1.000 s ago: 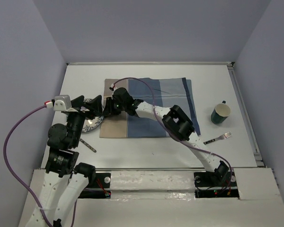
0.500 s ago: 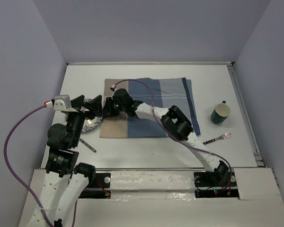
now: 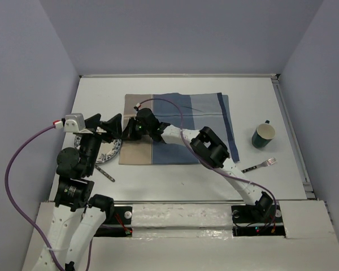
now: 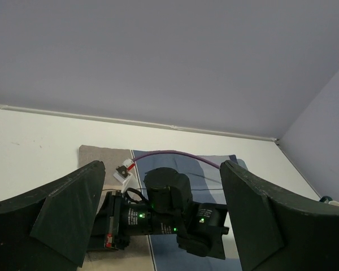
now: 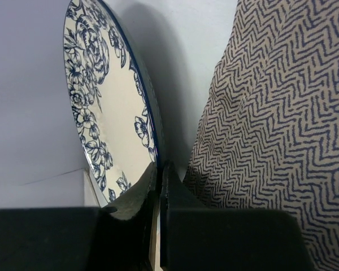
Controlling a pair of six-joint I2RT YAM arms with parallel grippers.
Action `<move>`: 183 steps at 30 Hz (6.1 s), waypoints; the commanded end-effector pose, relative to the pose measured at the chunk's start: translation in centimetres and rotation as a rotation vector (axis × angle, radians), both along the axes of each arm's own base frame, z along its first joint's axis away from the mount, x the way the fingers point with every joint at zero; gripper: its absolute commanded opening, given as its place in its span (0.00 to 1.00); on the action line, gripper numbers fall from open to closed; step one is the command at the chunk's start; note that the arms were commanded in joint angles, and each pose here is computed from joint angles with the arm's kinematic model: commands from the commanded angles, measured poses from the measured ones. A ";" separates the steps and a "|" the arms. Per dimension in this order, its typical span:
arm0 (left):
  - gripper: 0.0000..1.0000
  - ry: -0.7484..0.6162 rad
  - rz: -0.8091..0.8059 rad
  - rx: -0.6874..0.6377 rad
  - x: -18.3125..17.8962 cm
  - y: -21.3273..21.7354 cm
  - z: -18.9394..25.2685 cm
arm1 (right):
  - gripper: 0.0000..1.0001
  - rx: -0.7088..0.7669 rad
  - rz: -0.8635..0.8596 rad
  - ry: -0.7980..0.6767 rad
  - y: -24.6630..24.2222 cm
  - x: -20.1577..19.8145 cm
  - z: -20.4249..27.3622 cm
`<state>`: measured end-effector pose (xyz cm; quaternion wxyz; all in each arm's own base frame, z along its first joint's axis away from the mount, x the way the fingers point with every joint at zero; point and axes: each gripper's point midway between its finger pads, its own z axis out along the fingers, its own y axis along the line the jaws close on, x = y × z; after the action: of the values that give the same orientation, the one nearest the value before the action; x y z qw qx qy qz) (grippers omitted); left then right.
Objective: Set the dinner table for one person
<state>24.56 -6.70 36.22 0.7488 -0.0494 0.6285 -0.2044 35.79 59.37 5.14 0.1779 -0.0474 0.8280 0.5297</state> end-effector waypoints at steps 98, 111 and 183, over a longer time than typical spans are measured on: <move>0.94 -0.037 -0.063 0.017 -0.5 -0.9 0.8 | 0.68 -0.364 -0.659 -0.318 -42.9 3.4 9.2; 0.99 -0.062 -0.198 0.030 -2.1 -3.7 1.3 | 0.62 -1.030 -1.204 -0.362 -64.6 2.1 15.8; 0.99 -0.029 -0.127 0.044 -0.5 -2.5 0.3 | 0.00 -1.004 -0.446 -0.762 -43.9 19.0 15.1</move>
<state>23.82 -9.27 35.56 0.7316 0.0042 0.6386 -0.2388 51.56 14.99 14.01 0.4378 -0.1305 0.8895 -0.0029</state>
